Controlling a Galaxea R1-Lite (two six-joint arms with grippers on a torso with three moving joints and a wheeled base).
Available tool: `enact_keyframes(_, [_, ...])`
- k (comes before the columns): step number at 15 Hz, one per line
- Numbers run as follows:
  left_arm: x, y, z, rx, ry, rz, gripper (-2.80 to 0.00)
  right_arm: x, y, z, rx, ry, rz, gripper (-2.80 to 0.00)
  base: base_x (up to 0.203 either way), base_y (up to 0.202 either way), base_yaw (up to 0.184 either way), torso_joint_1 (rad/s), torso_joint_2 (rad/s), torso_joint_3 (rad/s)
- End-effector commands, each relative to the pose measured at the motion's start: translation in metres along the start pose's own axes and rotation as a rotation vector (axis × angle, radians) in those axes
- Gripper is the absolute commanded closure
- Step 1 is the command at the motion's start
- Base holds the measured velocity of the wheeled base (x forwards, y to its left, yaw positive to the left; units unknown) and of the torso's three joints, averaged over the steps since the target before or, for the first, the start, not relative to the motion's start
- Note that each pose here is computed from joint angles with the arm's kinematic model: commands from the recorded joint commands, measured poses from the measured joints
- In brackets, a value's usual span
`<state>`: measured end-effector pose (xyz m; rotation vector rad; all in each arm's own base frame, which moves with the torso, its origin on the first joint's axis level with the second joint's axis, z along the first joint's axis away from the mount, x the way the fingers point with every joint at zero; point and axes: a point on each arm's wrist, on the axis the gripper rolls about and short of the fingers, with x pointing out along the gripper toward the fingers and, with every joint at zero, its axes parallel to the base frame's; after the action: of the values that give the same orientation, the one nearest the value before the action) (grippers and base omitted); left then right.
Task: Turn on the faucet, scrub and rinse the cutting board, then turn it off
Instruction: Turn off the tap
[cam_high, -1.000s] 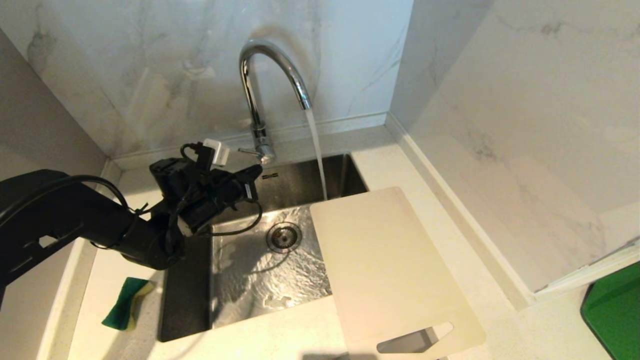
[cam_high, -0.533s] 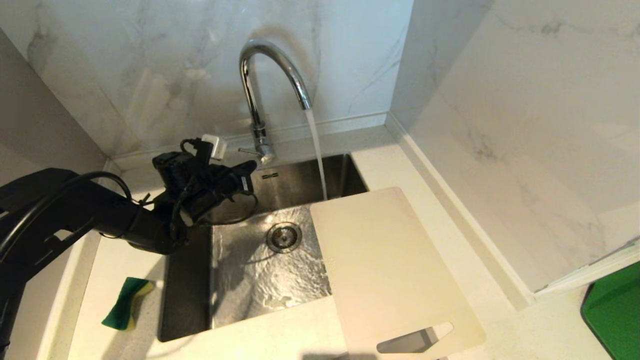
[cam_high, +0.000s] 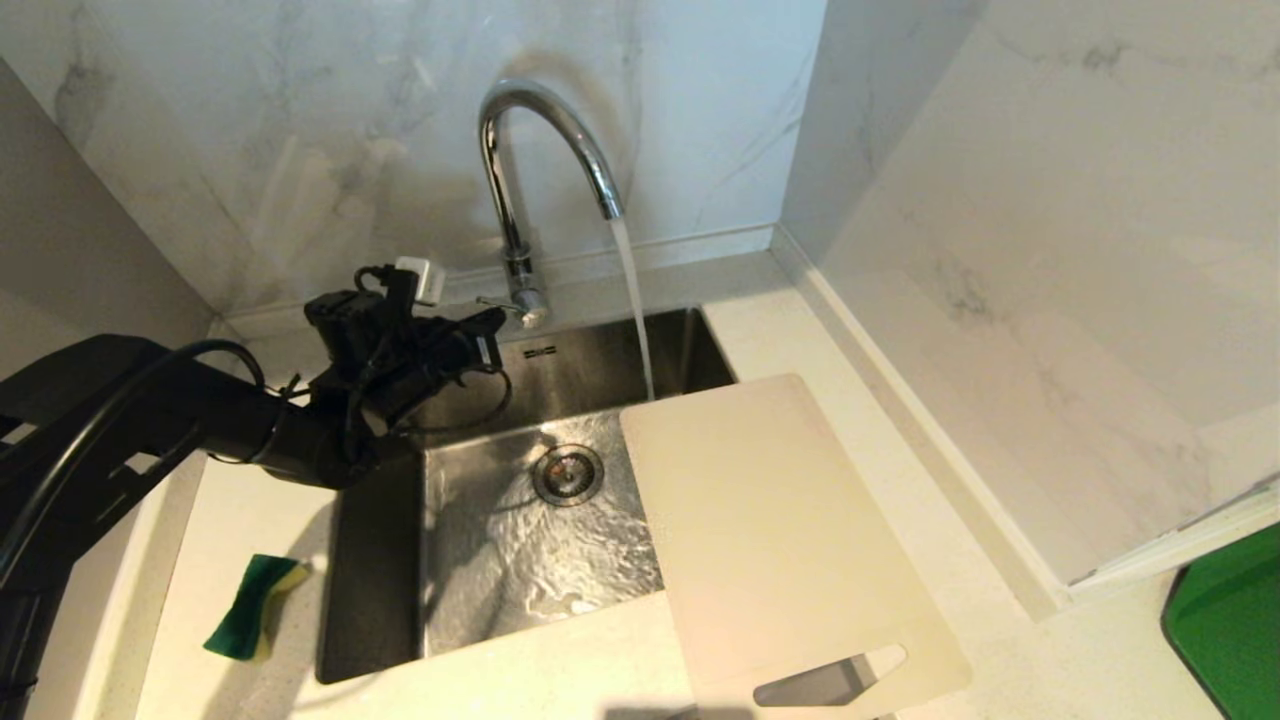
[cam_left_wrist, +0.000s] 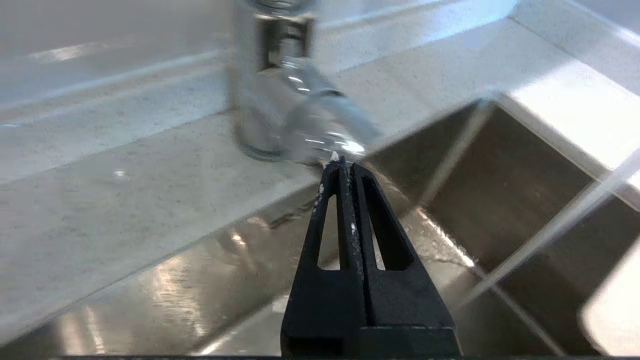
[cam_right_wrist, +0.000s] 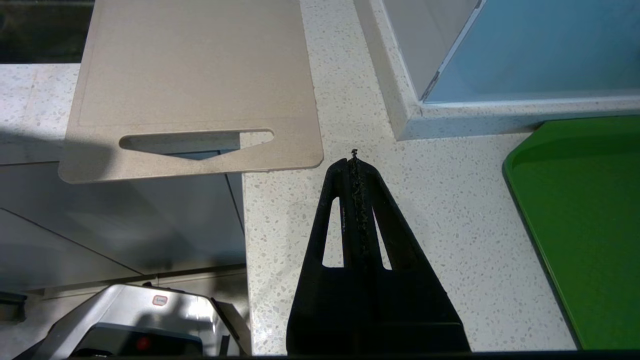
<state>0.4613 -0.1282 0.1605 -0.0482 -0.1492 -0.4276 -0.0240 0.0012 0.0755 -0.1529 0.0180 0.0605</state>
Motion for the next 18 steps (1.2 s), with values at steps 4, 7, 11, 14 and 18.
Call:
enact_keyframes(4, [0.005, 0.009, 0.001, 0.004, -0.022, 0.016, 0.00, 0.000, 0.000, 0.000, -0.001, 0.008, 0.002, 0.00, 0.000, 0.000, 0.000, 0.000, 0.00, 0.000])
enact_keyframes(7, [0.007, 0.014, 0.004, 0.004, -0.020, 0.025, 0.00, -0.001, 0.000, 0.000, 0.000, 0.017, 0.005, 0.00, 0.000, 0.000, 0.000, 0.000, 0.00, 0.000])
enact_keyframes(11, [0.011, 0.024, 0.008, -0.022, -0.024, 0.045, 0.00, -0.001, 0.000, 0.000, 0.000, 0.017, 0.005, 0.00, 0.000, 0.000, 0.000, 0.000, 0.00, 0.000])
enact_keyframes(14, [0.013, 0.031, 0.009, -0.026, -0.023, 0.063, 0.00, -0.001, 0.000, 0.000, 0.000, 0.017, 0.005, 0.00, 0.000, 0.000, 0.000, 0.000, 0.00, 0.000])
enact_keyframes(18, [0.015, 0.032, 0.008, -0.037, -0.020, 0.075, 0.00, -0.001, 0.000, 0.000, 0.000, 0.017, 0.005, 0.00, 0.000, 0.000, 0.000, 0.000, 0.00, 0.000])
